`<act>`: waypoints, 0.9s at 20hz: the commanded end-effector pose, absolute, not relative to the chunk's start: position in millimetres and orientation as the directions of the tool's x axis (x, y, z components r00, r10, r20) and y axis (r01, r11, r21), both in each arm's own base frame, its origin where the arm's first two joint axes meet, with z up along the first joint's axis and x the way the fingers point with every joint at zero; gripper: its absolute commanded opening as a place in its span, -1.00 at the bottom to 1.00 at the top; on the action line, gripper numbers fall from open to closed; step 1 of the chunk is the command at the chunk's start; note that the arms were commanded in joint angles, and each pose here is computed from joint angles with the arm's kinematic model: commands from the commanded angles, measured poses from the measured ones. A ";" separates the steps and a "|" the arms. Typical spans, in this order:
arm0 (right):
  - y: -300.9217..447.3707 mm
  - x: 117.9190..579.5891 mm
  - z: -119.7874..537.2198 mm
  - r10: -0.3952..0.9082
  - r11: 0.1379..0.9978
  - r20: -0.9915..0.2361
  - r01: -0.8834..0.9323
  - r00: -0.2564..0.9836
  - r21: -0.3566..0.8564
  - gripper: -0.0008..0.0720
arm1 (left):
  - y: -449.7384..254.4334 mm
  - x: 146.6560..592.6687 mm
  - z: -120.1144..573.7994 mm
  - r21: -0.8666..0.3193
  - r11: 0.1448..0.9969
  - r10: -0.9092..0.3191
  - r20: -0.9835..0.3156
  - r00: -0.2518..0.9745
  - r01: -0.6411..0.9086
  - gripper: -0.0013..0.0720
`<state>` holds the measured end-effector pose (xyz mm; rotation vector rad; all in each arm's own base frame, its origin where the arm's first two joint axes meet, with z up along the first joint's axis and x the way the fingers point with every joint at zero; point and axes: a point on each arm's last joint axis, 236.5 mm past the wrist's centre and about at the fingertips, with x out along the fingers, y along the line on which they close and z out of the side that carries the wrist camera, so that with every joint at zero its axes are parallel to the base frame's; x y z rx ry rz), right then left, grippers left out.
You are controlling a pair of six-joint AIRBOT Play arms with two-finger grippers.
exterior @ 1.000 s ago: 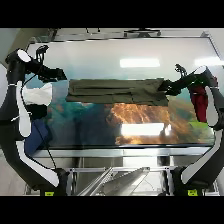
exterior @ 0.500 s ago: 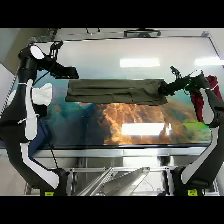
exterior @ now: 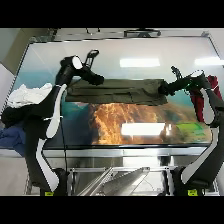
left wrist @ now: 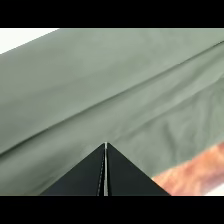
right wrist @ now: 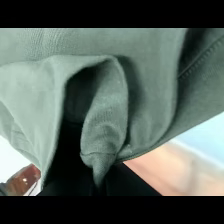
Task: Fold the shirts.
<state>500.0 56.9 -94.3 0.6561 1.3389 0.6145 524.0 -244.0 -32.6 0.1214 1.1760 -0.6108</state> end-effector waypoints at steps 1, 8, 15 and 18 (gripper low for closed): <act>64.9 497.7 -81.0 0.777 0.625 -0.618 -0.027 0.122 0.780 -0.92 | -293.1 514.5 -79.3 -0.222 0.800 -0.396 -0.893 0.213 0.557 -0.89; 69.2 492.7 1.1 0.826 0.564 -0.552 -0.136 0.115 0.815 -0.92 | -379.3 468.8 -117.1 -0.304 0.722 -0.474 -0.872 0.124 0.622 -0.89; 74.2 484.2 48.4 0.836 0.549 -0.536 -0.164 0.118 0.820 -0.92 | -436.8 459.4 -92.9 -0.356 0.672 -0.582 -0.796 0.167 0.649 -0.89; 104.5 479.4 78.1 0.904 0.428 -0.419 -0.181 0.086 0.886 -0.92 | -421.7 450.1 -38.6 -0.368 0.634 -0.585 -0.804 0.110 0.681 -0.89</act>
